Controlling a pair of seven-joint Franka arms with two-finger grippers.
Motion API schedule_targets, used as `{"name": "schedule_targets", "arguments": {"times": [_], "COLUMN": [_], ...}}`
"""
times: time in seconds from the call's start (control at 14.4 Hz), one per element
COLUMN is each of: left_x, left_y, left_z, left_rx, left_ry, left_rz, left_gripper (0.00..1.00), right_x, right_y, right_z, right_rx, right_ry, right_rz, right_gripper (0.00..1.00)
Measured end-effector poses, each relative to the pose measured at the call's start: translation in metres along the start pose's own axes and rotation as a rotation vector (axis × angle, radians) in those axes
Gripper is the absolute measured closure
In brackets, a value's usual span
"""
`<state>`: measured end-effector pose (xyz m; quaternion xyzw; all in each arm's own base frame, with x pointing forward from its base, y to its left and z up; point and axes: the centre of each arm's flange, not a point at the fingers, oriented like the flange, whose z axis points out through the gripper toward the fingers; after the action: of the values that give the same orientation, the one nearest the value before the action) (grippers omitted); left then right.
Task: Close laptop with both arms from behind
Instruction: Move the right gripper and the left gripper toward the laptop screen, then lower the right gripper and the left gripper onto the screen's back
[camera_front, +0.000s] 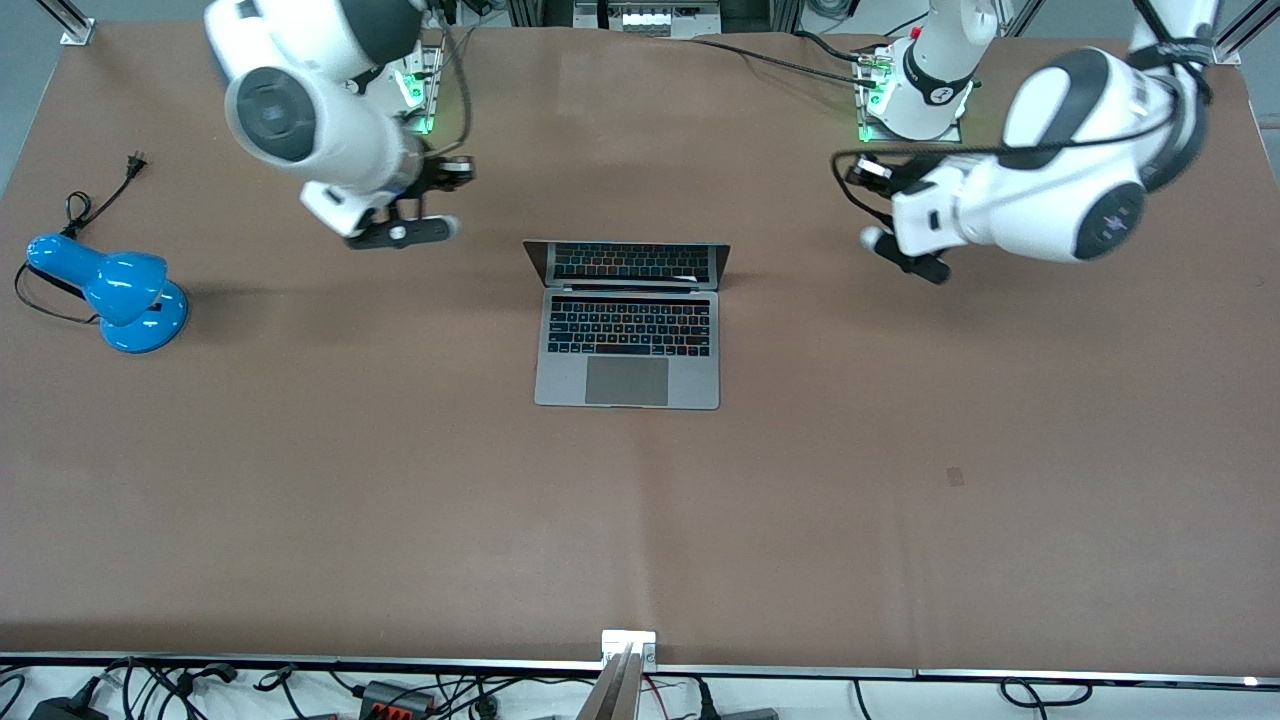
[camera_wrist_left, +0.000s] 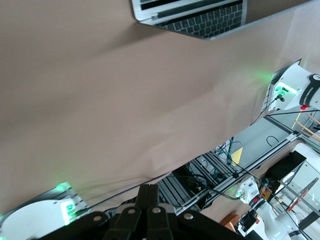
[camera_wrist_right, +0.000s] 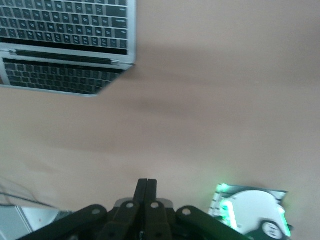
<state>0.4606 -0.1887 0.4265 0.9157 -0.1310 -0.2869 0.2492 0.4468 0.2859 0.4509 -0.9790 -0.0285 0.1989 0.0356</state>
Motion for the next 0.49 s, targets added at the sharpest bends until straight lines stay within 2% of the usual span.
{"name": "schedule_targets", "arguments": {"times": [0.28,0.49], "left_x": [0.013,0.020], "left_y": [0.035,0.065], "left_z": [0.058,0.107], "left_rx": [-0.035,-0.031], "left_ry": [0.085,0.136], "left_rz": [-0.016,-0.027], "left_gripper": [0.99,0.99], "right_x": [0.001,0.015], "right_y": [-0.058,-0.075], "right_z": [0.045,0.082], "right_rx": [0.012,0.015], "right_ry": [0.005,-0.025], "right_rz": [0.046,0.067], "right_gripper": [0.99,0.99]}}
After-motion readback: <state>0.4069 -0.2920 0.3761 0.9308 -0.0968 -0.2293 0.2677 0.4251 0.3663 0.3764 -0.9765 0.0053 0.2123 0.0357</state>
